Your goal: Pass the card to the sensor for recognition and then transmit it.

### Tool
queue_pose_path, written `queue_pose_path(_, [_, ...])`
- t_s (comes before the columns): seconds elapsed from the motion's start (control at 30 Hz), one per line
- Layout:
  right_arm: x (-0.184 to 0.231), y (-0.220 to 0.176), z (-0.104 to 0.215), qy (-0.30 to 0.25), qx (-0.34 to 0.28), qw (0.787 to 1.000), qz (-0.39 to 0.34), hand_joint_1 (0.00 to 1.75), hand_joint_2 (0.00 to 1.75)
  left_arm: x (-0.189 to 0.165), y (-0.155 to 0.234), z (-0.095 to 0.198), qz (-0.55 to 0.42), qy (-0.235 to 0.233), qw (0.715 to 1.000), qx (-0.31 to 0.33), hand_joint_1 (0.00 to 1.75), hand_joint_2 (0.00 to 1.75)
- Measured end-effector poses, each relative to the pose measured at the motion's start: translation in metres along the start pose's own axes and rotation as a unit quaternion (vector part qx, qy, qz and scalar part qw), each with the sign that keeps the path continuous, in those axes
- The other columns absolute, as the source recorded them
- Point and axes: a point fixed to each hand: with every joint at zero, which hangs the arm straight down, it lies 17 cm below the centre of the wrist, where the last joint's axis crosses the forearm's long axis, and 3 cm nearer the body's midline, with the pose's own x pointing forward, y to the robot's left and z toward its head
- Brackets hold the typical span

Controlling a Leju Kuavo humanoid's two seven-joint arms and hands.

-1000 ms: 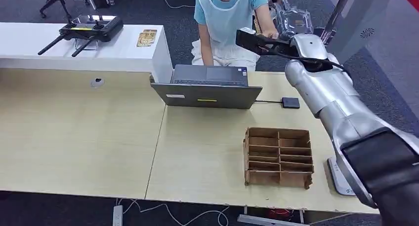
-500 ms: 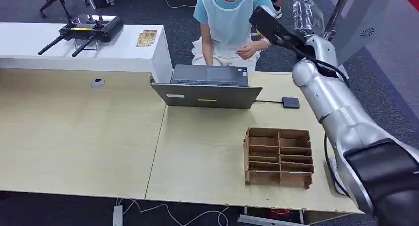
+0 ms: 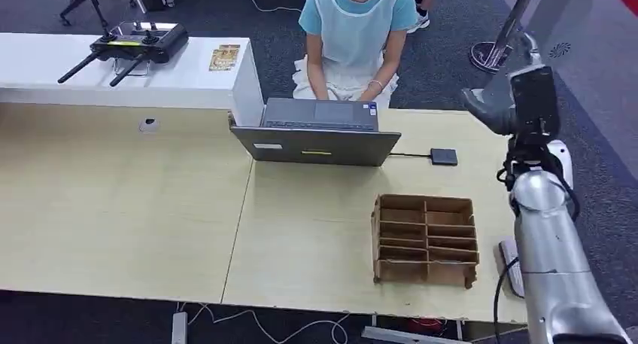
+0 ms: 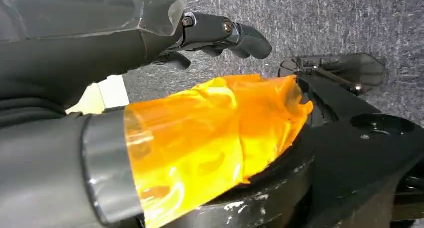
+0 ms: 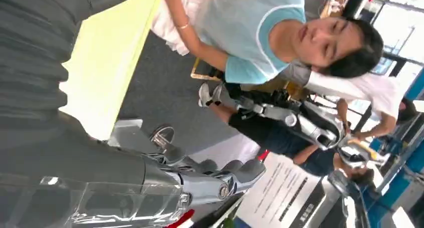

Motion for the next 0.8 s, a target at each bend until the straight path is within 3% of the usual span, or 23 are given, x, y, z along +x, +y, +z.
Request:
queue_pose_path(0.1, [0.001, -0.013, 0.016, -0.009, -0.004, 1.000, -0.020, 0.00, 1.75, 0.001, -0.001, 0.000, 0.007, -0.001, 1.000, 0.002, 0.00, 0.00])
queue_pose_path(0.23, [0.002, -0.026, 0.061, -0.019, 0.005, 0.996, -0.084, 0.00, 1.75, 0.000, -0.002, 0.000, 0.018, -0.001, 1.000, 0.005, 0.00, 0.00])
queue_pose_path(0.53, [-0.001, -0.057, 0.156, -0.012, 0.016, 0.999, -0.045, 0.00, 1.75, 0.001, -0.003, 0.000, 0.041, -0.006, 0.999, 0.009, 0.00, 0.00])
queue_pose_path(0.8, [0.003, -0.059, 0.184, -0.005, 0.031, 0.999, -0.032, 0.00, 1.75, 0.002, -0.002, 0.000, 0.046, -0.006, 0.999, 0.010, 0.00, 0.00])
